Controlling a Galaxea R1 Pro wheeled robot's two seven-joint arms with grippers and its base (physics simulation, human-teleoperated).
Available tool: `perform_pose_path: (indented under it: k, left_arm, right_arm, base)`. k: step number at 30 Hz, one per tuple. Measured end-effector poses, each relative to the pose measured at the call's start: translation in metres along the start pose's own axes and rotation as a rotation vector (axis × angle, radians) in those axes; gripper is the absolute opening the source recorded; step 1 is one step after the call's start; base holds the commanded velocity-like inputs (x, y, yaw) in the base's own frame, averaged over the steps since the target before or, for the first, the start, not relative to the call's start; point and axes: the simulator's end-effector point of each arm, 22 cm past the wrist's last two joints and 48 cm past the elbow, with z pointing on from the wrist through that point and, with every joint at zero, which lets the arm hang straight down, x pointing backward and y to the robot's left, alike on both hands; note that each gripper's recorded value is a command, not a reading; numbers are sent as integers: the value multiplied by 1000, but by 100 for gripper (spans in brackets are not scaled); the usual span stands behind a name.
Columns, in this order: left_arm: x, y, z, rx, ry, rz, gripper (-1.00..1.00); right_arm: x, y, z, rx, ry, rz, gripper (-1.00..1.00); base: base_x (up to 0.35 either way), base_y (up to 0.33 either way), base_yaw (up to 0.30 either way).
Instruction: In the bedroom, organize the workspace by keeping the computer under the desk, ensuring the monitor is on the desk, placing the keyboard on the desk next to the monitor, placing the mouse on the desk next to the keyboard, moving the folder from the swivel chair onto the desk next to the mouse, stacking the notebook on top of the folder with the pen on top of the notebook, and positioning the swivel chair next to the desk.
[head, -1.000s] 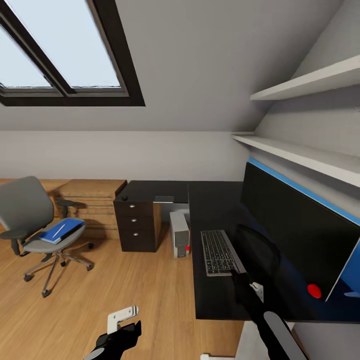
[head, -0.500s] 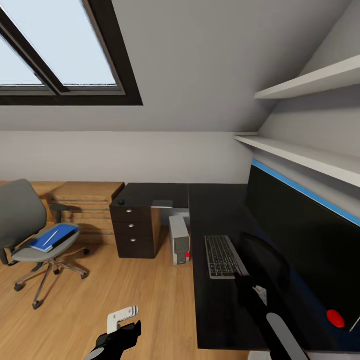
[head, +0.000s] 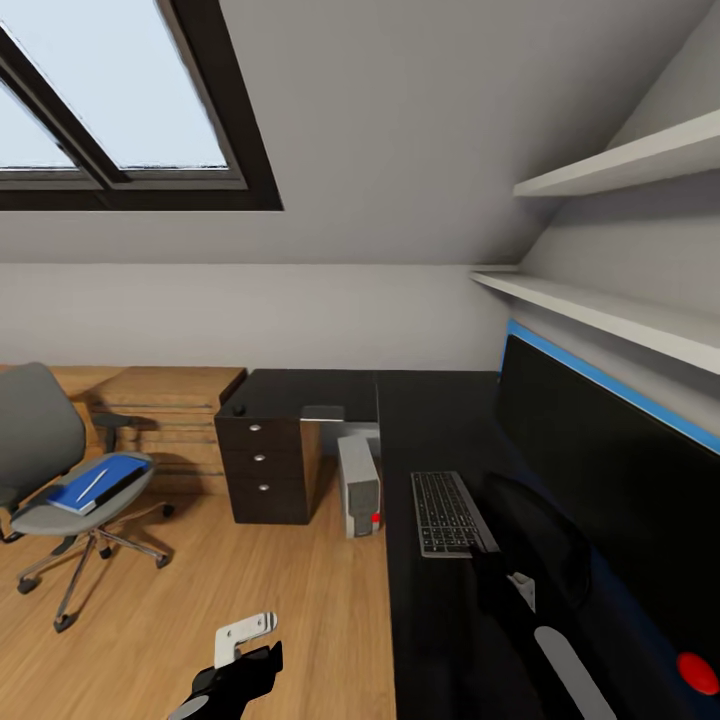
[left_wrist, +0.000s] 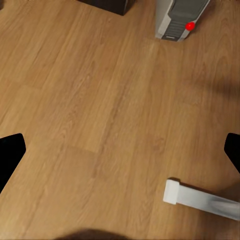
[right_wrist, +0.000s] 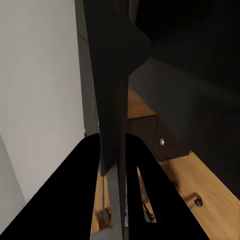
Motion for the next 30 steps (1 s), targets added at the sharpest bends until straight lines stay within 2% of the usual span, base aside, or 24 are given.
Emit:
perform_pose_path:
  k: [6, 26, 27, 30]
  left_arm:
    - [1, 0, 0, 1, 2, 0, 100]
    - [1, -1, 0, 4, 4, -3, 100]
    - [1, -1, 0, 4, 4, -3, 100]
    - [1, 0, 0, 2, 4, -2, 100]
  right_arm:
    - [0, 0, 0, 0, 0, 1, -100]
    - [0, 0, 0, 1, -2, 0, -100]
    - [0, 0, 0, 1, -2, 0, 100]
    - [-1, -2, 0, 5, -2, -5, 100]
  base:
    - [93, -110, 0]
    - [3, -3, 0]
    - [0, 0, 0]
    - [0, 0, 0]
